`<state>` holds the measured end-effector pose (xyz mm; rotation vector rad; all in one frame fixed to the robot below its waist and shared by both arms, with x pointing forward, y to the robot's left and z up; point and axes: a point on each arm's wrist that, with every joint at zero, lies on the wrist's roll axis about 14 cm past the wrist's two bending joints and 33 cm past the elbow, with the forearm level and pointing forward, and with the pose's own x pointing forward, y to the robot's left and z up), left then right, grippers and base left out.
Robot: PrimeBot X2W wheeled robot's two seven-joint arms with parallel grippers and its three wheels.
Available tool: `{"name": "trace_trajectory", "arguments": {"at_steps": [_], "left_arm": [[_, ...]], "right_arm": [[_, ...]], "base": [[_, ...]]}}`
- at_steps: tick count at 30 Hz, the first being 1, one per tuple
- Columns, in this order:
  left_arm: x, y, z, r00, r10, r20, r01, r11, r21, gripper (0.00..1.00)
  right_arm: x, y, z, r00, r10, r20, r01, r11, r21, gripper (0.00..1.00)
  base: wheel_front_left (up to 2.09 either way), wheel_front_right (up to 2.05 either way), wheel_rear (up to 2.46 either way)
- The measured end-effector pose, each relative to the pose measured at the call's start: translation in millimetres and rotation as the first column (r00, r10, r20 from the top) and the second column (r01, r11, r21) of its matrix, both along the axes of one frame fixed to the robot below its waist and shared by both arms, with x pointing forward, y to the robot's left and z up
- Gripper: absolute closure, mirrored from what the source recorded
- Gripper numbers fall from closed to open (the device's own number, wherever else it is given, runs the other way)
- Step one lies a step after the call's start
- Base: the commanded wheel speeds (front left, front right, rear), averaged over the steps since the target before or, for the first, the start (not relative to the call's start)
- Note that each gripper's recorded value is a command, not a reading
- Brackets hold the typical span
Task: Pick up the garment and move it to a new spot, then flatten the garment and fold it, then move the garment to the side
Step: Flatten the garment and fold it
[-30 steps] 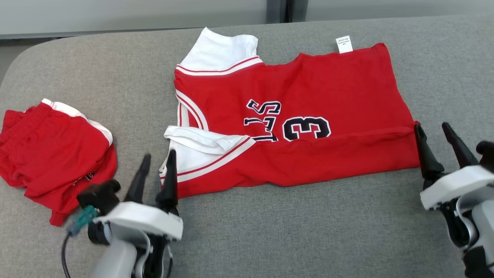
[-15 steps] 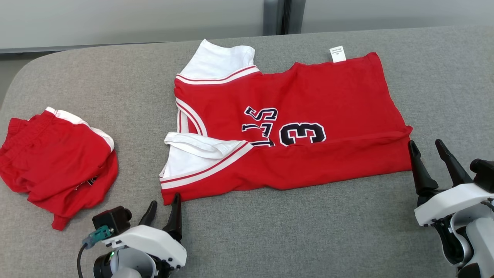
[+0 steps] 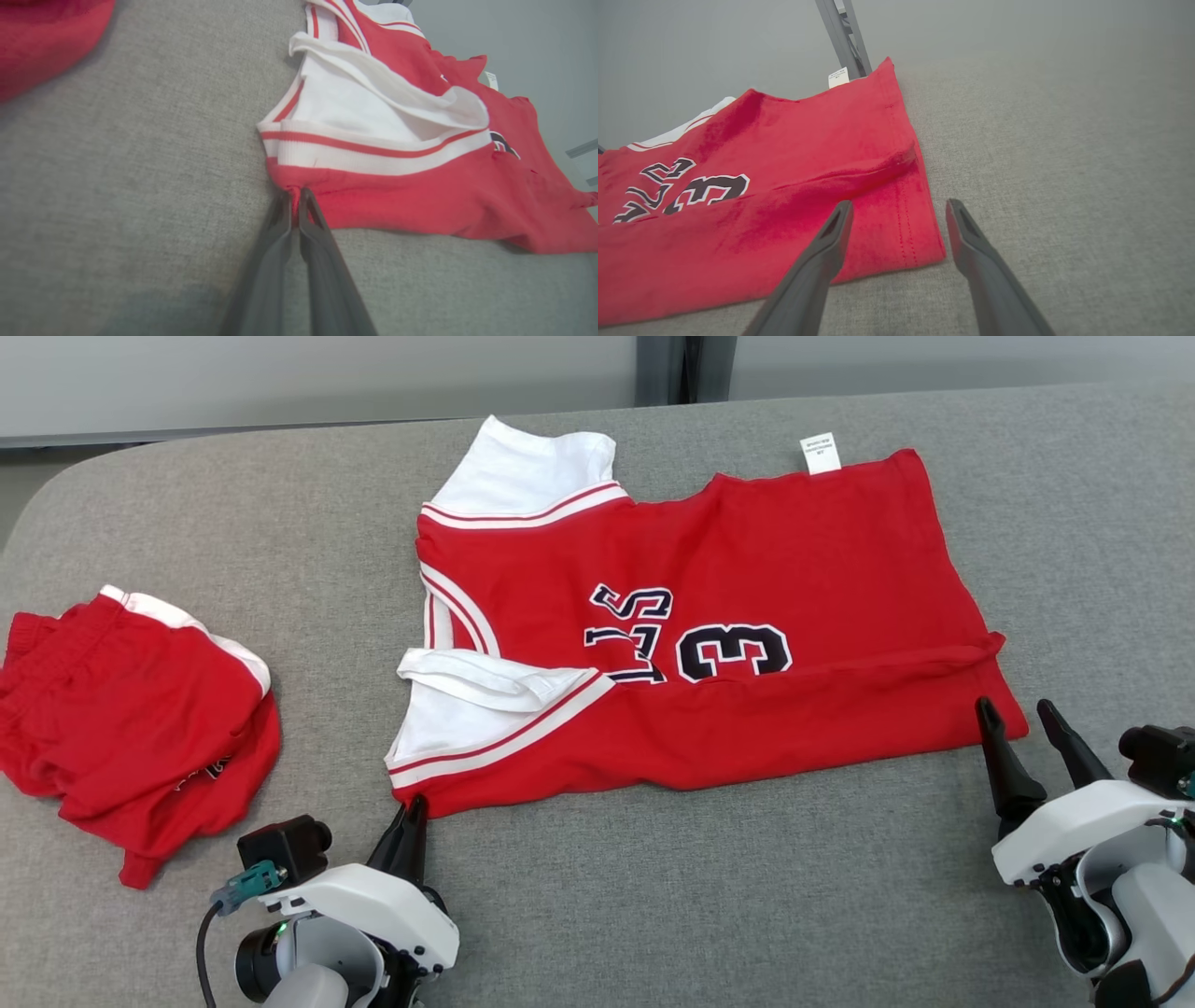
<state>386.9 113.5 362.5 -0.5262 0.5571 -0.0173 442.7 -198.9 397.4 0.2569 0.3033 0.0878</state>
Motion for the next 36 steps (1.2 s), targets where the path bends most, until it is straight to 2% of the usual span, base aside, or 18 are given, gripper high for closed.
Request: {"name": "trace_trajectory", "arguments": {"at_steps": [8, 9, 10, 11, 12, 24, 36], "left_arm": [[-2.6, 6.4, 1.9, 1.0, 0.016, 0.01, -0.017, 1.0, 0.005, 1.0], [-2.7, 7.4, 1.7, 1.0, 0.018, 0.009, -0.018, 1.0, 0.006, 1.0], [-2.7, 7.6, 1.7, 1.0, 0.019, 0.01, -0.019, 1.0, 0.006, 1.0], [-2.8, 7.6, 1.7, 1.0, 0.019, 0.01, -0.019, 1.0, 0.006, 1.0], [-2.7, 7.7, 2.1, 1.0, 0.019, 0.012, -0.019, 1.0, 0.006, 1.0], [-10.7, 6.9, 12.3, 0.998, 0.005, 0.057, -0.005, 1.0, 0.005, 1.0], [-64.1, 4.5, 28.4, 1.0, 0.016, 0.005, -0.016, 0.999, -0.035, 1.0]], "right_arm": [[-3.2, 7.0, -28.9, 0.993, -0.004, -0.116, 0.007, 1.0, 0.022, 0.0], [-2.1, 7.8, -29.6, 0.993, -0.001, -0.12, 0.004, 1.0, 0.022, 0.45], [-1.2, 8.0, -30.1, 0.992, 0.001, -0.123, 0.002, 1.0, 0.021, 0.75], [-0.9, 7.6, -31.1, 0.992, 0.002, -0.127, 0.001, 1.0, 0.019, 0.95], [-0.7, 7.2, -31.5, 0.992, 0.001, -0.13, 0.002, 1.0, 0.02, 1.0], [-16.2, -17.8, -19.1, 0.994, -0.033, -0.1, 0.035, 0.999, 0.022, 1.0], [-75.0, -34.2, -24.2, 0.991, -0.049, -0.123, 0.052, 0.998, 0.023, 1.0]], "base": [[0.0, 0.0, 0.0], [0.0, 0.0, 0.0], [0.0, 0.0, 0.0], [0.0, 0.0, 0.0], [0.0, 0.0, 0.0], [0.0, 0.0, 0.0], [0.0, 0.0, 0.0]]}}
